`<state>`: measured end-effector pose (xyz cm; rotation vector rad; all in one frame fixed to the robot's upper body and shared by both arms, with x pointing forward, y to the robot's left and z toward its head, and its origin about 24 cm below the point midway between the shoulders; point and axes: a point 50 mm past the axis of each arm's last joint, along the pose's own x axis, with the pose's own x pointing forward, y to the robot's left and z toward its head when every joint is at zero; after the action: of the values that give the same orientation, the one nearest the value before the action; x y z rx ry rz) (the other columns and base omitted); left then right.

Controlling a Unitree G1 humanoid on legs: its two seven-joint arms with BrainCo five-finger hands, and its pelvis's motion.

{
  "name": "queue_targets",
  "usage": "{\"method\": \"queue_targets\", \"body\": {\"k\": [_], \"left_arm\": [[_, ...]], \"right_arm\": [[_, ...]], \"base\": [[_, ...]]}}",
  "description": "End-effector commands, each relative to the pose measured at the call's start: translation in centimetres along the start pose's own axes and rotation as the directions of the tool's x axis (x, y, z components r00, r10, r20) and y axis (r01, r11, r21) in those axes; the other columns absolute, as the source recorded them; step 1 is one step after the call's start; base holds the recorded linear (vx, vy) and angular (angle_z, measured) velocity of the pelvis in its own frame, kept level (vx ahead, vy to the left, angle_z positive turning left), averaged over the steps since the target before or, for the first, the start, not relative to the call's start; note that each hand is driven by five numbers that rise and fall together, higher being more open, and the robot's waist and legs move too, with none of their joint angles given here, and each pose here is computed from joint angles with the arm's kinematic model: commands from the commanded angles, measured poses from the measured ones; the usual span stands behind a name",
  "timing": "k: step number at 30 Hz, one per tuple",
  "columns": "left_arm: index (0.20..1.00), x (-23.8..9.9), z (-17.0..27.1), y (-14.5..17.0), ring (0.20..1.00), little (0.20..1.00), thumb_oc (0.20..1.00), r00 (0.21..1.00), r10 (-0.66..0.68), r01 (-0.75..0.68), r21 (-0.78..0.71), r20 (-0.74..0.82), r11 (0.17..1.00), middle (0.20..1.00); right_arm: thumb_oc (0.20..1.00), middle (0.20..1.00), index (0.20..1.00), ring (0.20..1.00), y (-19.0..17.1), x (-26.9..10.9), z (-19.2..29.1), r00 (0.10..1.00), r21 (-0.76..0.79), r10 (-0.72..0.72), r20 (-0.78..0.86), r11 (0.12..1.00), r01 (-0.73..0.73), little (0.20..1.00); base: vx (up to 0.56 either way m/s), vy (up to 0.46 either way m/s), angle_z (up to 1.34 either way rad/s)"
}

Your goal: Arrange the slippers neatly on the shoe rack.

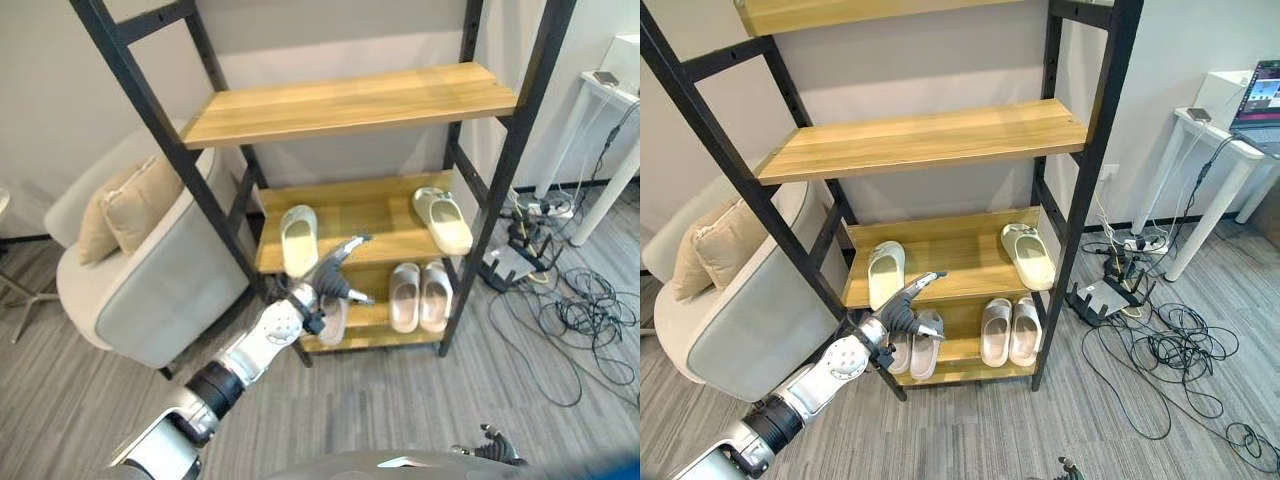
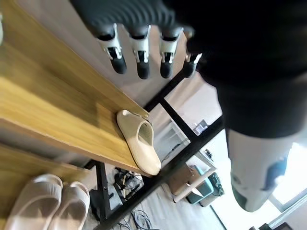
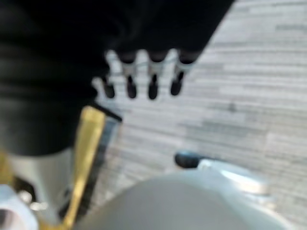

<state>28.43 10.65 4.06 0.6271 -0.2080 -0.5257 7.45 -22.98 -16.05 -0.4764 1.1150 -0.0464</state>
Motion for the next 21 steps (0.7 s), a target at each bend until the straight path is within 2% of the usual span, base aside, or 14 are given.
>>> {"method": "queue_targets", "body": {"k": [1,11,19,21], "left_arm": [[1.0,2.8,1.9,5.2,1.0,1.0,1.0,0.981,0.173,-0.181,0.091,0.091,0.979,1.0],[1.0,4.1,2.3,8.3,1.0,1.0,1.0,0.965,0.244,-0.259,0.212,0.093,0.942,1.0],[1.0,5.4,3.1,12.2,1.0,1.0,1.0,0.935,0.339,-0.355,0.338,0.108,0.872,1.0],[1.0,5.8,3.5,13.8,1.0,1.0,1.0,0.916,0.383,-0.396,0.404,0.116,0.824,1.0]], "right_arm": [[1.0,1.0,1.0,1.0,1.7,-0.2,0.9,0.998,-0.002,0.046,0.048,0.999,-0.046,1.0],[1.0,1.0,1.0,1.0,1.3,-0.1,2.0,0.994,-0.016,0.03,0.108,0.999,-0.029,1.0],[1.0,1.0,1.0,1.0,0.1,0.0,3.5,0.983,-0.004,-0.007,0.185,1.0,0.007,1.0],[1.0,1.0,1.0,1.0,-0.3,0.1,4.3,0.976,0.001,-0.02,0.215,1.0,0.021,1.0]], "base": [[0.0,0.019,-0.1],[-0.05,0.019,-0.08],[-0.1,0.02,0.01],[-0.07,0.022,0.01]]}}
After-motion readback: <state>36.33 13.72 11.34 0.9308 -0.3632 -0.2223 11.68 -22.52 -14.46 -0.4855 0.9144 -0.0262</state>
